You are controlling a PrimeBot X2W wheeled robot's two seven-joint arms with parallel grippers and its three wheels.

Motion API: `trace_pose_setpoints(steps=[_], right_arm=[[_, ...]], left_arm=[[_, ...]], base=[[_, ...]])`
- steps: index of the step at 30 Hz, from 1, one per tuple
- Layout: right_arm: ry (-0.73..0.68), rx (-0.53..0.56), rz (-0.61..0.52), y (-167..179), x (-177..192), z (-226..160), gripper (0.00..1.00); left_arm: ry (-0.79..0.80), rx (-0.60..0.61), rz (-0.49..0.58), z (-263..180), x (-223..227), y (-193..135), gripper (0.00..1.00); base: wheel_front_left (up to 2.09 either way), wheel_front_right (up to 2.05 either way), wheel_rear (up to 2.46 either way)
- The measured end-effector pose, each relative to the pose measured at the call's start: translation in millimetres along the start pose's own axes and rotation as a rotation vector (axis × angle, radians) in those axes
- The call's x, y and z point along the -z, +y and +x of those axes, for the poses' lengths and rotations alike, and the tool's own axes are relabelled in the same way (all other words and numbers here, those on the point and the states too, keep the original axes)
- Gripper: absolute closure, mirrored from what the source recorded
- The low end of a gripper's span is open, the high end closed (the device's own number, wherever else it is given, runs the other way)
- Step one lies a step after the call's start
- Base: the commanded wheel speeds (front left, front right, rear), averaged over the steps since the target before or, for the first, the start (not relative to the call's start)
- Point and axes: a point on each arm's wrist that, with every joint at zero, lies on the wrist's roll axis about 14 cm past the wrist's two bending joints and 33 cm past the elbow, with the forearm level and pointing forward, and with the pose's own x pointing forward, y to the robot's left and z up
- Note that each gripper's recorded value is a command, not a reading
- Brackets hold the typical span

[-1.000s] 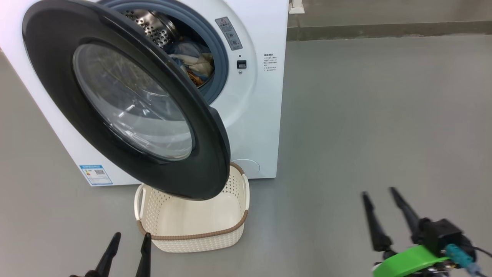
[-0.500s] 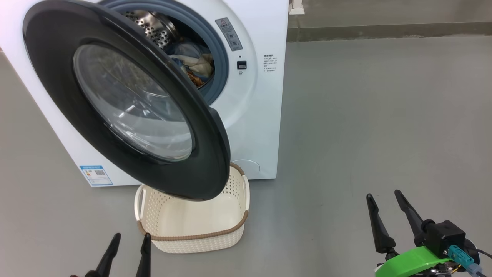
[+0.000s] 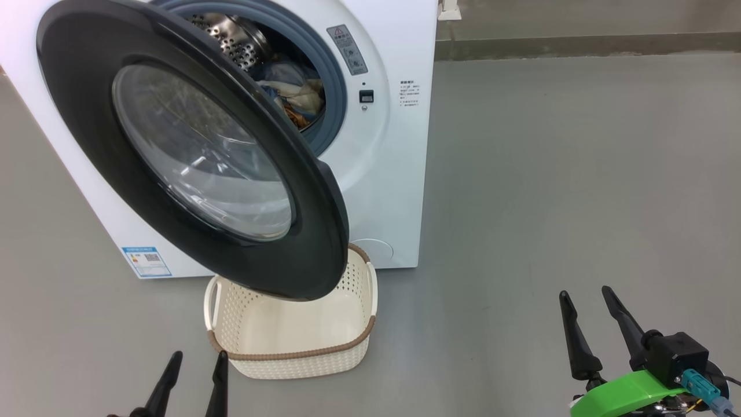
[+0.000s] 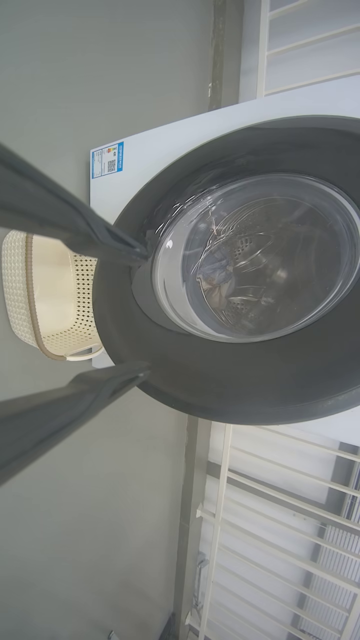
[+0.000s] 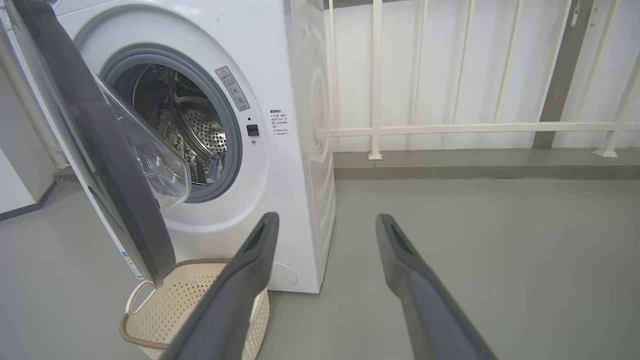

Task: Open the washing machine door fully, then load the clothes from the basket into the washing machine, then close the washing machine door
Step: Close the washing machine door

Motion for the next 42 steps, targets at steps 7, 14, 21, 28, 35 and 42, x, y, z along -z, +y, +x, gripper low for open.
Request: trace_pose_setpoints(steps=[7,14,21,28,35,42], right_arm=[[0.002,0.003,0.0,-1,1,1,0.0],[0.0,-0.035,-0.013,11,1,6,1.0],[-0.041,-0.262,-0.078,78,-9,35,1.0],[-0.078,-0.484,-0.123,131,-16,54,1.0],[-0.1,-0.695,-0.123,185,-14,70,1.0],[-0.081,-0.867,-0.122,227,4,75,1.0]], left_arm=[[0.002,-0.006,0.0,0,1,2,0.0],[0.008,-0.014,-0.002,-1,3,3,0.0],[0.012,-0.028,-0.008,1,4,5,0.0],[0.011,-0.04,-0.021,11,5,5,0.0],[0.035,-0.065,-0.027,18,13,10,0.0],[0.033,-0.121,-0.042,22,14,24,0.0]], base=[[0.0,0.0,0.0],[0.0,0.0,0.0],[0.0,0.0,0.0],[0.0,0.0,0.0],[0.0,0.0,0.0],[0.0,0.0,0.0]])
